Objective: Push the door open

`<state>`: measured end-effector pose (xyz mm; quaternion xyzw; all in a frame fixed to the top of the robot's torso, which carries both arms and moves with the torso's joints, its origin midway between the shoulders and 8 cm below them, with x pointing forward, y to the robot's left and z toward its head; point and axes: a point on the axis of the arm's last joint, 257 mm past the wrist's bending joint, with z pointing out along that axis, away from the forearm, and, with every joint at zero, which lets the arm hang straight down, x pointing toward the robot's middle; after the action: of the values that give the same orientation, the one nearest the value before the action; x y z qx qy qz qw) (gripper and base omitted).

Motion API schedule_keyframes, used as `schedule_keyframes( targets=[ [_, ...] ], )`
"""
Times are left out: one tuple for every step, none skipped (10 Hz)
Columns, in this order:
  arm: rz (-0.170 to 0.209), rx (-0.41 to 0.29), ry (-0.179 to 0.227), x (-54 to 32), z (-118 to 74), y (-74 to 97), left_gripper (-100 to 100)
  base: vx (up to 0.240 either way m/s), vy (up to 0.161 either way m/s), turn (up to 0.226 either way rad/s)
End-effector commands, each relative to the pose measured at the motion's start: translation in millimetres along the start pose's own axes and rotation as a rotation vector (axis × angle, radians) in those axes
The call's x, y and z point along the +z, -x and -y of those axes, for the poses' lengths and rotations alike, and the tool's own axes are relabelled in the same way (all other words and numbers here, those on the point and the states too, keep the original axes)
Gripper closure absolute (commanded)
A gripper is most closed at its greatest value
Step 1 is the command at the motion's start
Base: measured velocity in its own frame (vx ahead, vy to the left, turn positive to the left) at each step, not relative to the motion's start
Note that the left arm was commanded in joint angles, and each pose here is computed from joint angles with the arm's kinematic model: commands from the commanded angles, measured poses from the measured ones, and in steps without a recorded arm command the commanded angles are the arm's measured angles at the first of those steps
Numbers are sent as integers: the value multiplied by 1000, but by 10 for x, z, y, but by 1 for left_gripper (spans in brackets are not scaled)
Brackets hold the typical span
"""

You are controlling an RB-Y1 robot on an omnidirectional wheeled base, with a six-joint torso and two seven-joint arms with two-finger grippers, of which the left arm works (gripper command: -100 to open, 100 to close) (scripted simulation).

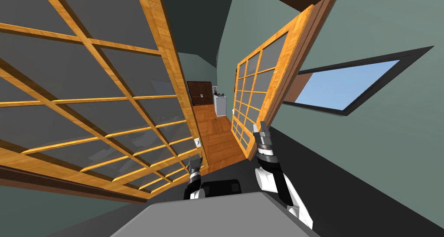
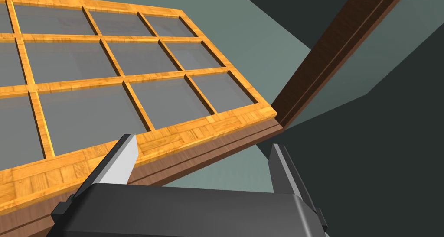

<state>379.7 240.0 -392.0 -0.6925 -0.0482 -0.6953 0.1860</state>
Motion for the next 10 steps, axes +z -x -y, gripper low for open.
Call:
schedule_keyframes(
  targets=[
    [13, -72, -1, -25, -62, 8, -100, -38, 21, -19],
    [20, -106, -1, -39, -95, 13, -100, -29, 19, -19],
    [26, -140, -2, -52, -128, 18, -100, -21, 14, -20],
    [33, -174, -3, -67, -163, 22, -100, -24, 13, -15],
    [29, -150, -3, -62, -135, 18, -100, -12, 6, -4],
    [20, -126, 0, -12, 5, 53, -100, 84, 15, -17],
    [17, -114, 0, 13, 68, 67, -100, 152, 57, -18],
    [14, -105, 0, 35, 118, 77, -100, 196, 67, -19],
    [13, -102, -2, 52, 148, 83, -100, 204, 67, -17],
    [14, -104, -4, 63, 155, 86, -100, 222, 68, -20]
  ],
)
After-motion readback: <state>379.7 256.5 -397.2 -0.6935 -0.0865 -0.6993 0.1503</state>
